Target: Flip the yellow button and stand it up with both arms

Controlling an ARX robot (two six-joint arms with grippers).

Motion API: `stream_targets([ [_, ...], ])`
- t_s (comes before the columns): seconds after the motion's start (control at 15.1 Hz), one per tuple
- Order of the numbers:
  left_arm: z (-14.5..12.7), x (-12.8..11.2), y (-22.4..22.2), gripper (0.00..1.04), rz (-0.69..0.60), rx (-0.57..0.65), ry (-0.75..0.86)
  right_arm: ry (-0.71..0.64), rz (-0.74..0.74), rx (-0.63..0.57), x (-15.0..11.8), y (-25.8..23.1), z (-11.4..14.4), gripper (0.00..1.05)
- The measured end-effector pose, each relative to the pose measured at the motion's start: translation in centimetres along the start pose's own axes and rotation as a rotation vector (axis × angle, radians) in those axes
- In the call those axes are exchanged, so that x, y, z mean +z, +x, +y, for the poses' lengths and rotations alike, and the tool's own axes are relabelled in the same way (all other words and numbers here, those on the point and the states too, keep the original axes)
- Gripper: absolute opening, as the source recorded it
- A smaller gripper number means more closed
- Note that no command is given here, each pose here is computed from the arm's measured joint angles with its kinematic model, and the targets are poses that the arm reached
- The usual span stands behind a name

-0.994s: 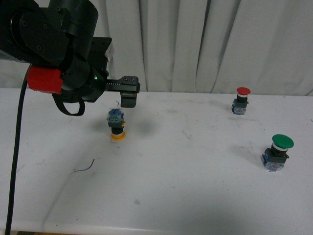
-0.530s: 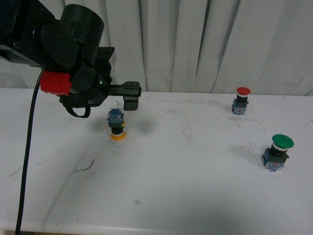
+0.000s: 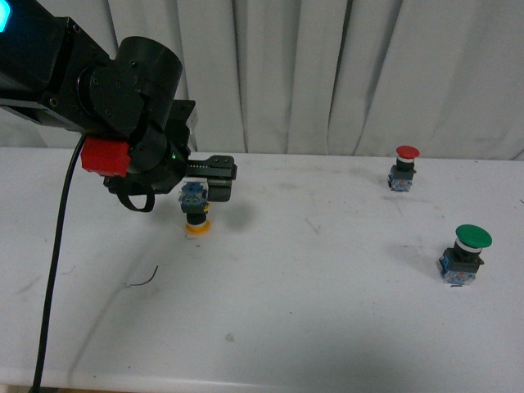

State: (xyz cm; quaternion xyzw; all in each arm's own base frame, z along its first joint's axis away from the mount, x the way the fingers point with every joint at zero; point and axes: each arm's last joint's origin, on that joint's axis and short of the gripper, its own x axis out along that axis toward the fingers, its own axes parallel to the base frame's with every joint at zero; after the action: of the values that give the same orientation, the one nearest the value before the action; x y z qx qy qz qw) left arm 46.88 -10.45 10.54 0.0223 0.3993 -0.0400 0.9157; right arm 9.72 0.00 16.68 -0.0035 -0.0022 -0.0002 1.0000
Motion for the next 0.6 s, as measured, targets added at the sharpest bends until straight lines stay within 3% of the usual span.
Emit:
stream_targets([
  [0.13, 0.0, 0.11, -0.04, 0.98, 0.0, 0.003, 0.014, 0.0, 0.0, 0.0, 0.0, 0.0, 0.0, 0.98],
  [0.4, -0.03, 0.48, -0.11, 0.41, -0.006, 0.002, 0.014, 0.0, 0.0, 0.0, 0.0, 0.0, 0.0, 0.98],
  [0.53, -0.05, 0.66, -0.25, 0.31, -0.011, 0.0, 0.013, 0.0, 0.0, 0.0, 0.0, 0.0, 0.0, 0.98],
  [0.6, -0.06, 0.72, -0.32, 0.3, -0.013, -0.002, 0.013, 0.0, 0.0, 0.0, 0.0, 0.0, 0.0, 0.98],
])
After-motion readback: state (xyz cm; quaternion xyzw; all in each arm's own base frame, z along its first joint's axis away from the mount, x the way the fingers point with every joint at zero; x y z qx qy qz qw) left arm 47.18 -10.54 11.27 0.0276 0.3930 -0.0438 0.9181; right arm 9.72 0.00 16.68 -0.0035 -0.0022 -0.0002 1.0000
